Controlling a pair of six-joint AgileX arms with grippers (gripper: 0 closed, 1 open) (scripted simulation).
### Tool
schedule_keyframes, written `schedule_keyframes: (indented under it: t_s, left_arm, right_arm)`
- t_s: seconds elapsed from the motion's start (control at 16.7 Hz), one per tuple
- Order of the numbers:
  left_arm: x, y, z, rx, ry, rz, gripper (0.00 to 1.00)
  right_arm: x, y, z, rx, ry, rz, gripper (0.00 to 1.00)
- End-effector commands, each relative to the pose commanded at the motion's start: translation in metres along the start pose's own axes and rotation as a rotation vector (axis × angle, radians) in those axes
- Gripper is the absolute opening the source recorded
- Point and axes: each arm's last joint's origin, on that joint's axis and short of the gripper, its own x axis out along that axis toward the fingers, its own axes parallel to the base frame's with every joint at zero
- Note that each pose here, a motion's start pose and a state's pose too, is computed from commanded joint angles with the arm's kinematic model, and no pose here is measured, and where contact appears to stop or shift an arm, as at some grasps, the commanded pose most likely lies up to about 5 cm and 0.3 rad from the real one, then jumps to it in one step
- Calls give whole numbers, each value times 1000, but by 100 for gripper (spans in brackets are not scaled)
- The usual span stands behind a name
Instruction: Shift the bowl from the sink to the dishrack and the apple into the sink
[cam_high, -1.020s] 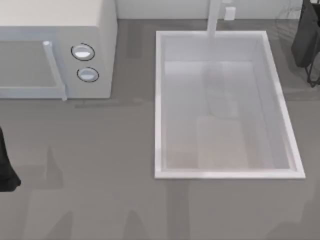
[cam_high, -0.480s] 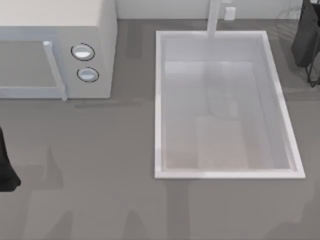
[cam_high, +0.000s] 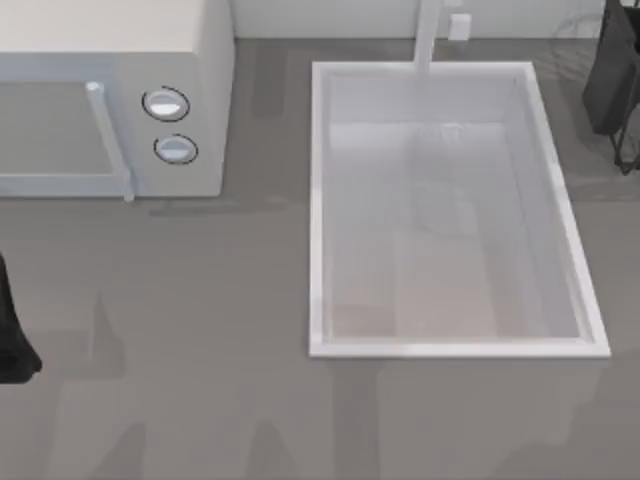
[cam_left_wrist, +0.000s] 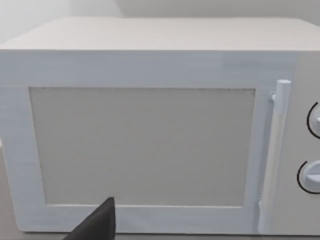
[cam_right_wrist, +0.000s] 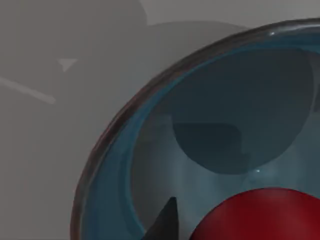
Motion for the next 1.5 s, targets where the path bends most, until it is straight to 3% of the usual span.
schedule_keyframes:
  t_s: [0.36, 0.66, 0.78, 0.96, 1.26, 1.5]
  left_arm:
    - [0, 0, 0, 0, 0, 0, 100]
    - [0, 0, 0, 0, 0, 0, 100]
    - [0, 0, 0, 0, 0, 0, 100]
    - [0, 0, 0, 0, 0, 0, 100]
    - [0, 0, 0, 0, 0, 0, 100]
    - [0, 0, 0, 0, 0, 0, 100]
  right_arm:
    - [-60, 4, -5, -4, -3, 1, 0]
    - [-61, 4, -5, -3, -3, 2, 0]
    - [-56, 4, 1, 3, 3, -24, 0]
    - [-41, 14, 21, -25, -27, -116, 0]
    - [-38, 61, 71, -135, -372, -279, 0]
    - [-30, 112, 90, -195, -621, -336, 0]
